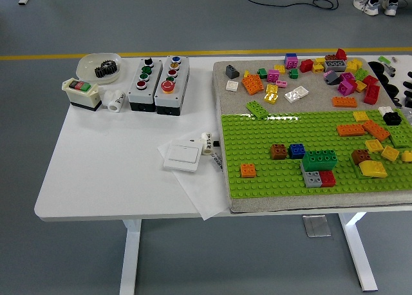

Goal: Pick up the brick,pile it on top of brick,press brick,pick up the brick,pile it on top of brick,press brick

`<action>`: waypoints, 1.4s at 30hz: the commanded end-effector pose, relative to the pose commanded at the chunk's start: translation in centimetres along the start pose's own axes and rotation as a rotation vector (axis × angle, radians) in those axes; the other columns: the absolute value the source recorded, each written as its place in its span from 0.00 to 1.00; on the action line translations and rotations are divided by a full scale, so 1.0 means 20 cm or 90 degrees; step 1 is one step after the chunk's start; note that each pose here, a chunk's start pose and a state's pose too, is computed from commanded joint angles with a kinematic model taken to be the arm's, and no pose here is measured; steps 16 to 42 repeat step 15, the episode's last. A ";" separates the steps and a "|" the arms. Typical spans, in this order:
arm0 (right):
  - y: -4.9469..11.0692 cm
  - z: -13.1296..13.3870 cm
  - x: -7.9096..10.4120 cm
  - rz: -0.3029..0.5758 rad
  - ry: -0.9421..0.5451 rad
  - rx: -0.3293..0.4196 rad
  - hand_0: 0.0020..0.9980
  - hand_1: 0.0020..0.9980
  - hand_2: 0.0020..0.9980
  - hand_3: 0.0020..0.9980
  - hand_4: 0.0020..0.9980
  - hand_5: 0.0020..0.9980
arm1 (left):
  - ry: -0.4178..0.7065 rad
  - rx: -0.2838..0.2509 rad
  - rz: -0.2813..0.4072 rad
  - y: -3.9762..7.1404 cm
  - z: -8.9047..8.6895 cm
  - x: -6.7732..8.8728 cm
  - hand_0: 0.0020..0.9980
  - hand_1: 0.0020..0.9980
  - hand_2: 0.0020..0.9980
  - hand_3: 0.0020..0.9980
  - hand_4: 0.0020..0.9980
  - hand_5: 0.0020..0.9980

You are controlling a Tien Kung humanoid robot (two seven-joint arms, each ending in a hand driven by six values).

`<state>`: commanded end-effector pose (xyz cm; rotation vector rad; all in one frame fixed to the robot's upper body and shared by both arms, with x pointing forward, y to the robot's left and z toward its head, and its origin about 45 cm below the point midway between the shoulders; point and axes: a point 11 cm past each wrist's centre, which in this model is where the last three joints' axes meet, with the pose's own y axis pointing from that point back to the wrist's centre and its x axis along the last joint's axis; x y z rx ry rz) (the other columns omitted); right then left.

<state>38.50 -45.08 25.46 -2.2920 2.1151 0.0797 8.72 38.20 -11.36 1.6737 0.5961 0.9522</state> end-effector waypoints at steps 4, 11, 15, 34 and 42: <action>0.00 0.00 0.01 0.005 -0.007 0.000 0.92 0.84 0.87 0.93 1.00 1.00 | -0.002 -0.002 0.000 0.00 0.01 0.01 0.76 0.75 0.75 0.60 0.66 0.61; 0.00 -0.03 0.02 0.014 -0.013 0.008 0.92 0.84 0.87 0.92 1.00 1.00 | -0.002 -0.007 0.002 0.00 0.02 0.01 0.76 0.74 0.74 0.60 0.67 0.61; 0.00 -0.02 0.03 0.019 -0.014 0.006 0.92 0.84 0.87 0.92 1.00 1.00 | -0.002 -0.008 0.001 0.00 0.02 0.01 0.76 0.74 0.74 0.60 0.67 0.61; 0.00 -0.02 0.03 0.019 -0.014 0.006 0.92 0.84 0.87 0.92 1.00 1.00 | -0.002 -0.008 0.001 0.00 0.02 0.01 0.76 0.74 0.74 0.60 0.67 0.61; 0.00 -0.02 0.03 0.019 -0.014 0.006 0.92 0.84 0.87 0.92 1.00 1.00 | -0.002 -0.008 0.001 0.00 0.02 0.01 0.76 0.74 0.74 0.60 0.67 0.61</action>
